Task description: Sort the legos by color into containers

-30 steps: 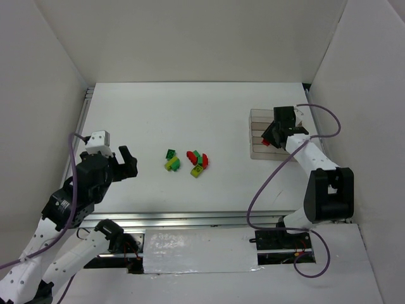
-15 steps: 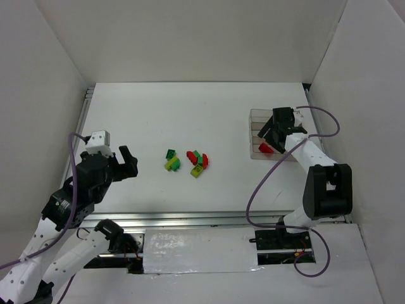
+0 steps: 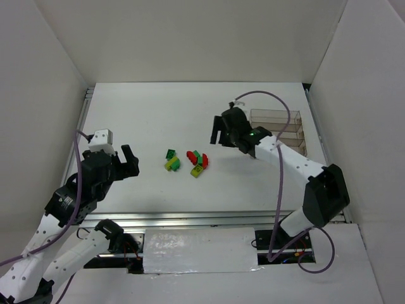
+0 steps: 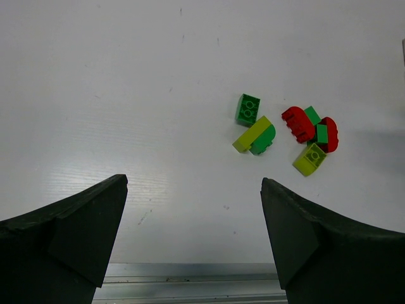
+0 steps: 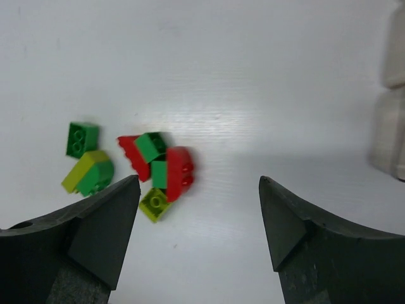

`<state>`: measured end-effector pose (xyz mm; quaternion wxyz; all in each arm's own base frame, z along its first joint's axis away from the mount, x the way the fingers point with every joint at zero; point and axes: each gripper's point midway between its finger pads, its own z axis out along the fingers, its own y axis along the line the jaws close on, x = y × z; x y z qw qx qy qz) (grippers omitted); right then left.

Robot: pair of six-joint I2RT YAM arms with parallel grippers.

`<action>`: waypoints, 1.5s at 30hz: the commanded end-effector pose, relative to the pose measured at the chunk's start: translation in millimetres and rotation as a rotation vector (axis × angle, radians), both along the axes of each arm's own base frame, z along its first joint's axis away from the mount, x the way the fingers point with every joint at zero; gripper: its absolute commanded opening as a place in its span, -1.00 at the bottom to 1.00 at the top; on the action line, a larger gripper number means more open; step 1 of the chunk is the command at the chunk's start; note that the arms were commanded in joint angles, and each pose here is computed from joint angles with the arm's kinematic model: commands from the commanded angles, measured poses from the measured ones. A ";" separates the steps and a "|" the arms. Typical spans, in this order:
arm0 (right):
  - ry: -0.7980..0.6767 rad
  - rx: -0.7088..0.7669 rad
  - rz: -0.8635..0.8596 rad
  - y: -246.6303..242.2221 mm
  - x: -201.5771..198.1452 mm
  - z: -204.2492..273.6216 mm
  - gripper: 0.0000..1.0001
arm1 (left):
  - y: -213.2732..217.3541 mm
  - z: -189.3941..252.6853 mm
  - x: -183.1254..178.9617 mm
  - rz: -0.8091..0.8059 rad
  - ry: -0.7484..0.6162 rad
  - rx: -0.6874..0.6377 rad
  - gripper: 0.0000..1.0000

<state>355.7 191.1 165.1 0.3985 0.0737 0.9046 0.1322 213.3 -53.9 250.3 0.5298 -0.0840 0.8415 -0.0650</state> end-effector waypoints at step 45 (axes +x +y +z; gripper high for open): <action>0.147 -0.305 0.568 146.0 13.2 -123.1 -0.23 | -3.0 0.0 8.3 -0.001 -0.003 0.011 0.99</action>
